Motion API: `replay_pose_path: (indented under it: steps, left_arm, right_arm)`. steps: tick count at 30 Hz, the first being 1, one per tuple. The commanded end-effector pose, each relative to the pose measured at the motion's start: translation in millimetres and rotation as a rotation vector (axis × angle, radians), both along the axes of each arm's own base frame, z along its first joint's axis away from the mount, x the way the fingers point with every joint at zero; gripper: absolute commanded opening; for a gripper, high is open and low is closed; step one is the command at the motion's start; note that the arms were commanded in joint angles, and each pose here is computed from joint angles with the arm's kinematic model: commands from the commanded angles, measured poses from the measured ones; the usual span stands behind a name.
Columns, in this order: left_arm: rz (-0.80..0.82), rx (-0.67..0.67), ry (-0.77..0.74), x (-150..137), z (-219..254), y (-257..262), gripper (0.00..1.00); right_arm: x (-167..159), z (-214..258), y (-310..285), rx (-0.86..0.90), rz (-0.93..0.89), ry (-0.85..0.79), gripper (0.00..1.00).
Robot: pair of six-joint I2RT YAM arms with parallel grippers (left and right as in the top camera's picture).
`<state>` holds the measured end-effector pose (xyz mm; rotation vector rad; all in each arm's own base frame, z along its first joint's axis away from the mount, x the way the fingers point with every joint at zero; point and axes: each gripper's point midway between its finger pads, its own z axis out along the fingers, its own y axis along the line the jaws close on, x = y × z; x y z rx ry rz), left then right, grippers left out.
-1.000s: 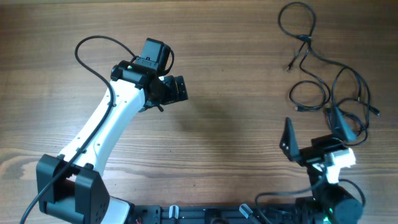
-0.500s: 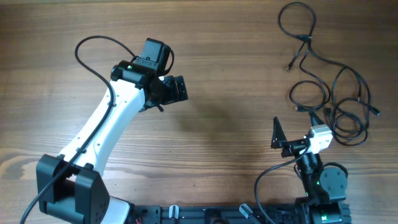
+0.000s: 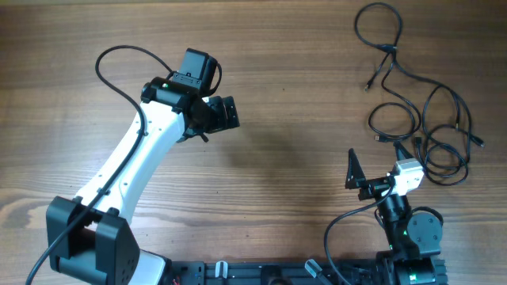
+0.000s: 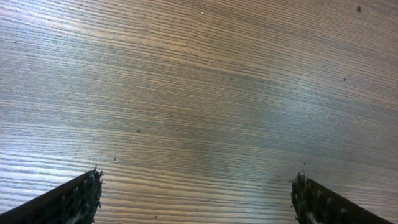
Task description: Untangle cables
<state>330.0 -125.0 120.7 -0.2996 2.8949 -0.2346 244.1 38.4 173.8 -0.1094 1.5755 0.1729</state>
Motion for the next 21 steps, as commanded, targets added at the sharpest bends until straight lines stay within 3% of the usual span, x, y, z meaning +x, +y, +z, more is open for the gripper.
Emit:
replay_pose_path:
  steps: [1,12,17,21]
  left_arm:
    - [0.0,0.008,-0.011,5,2,1,1.0]
    - [-0.013,-0.005,-0.046,2,14,-3,1.0]
    - [-0.022,-0.047,-0.251,-9,83,0,1.0]
    - [-0.01,-0.088,-0.426,-37,143,15,1.0]
  right_arm:
    - [0,1,-3,0.015,-0.017,-0.005,1.0]
    - [0,1,-3,0.015,-0.017,-0.005,1.0]
    - [0,1,-3,0.015,-0.017,-0.005,1.0]
    - [0,1,-3,0.015,-0.017,-0.005,1.0]
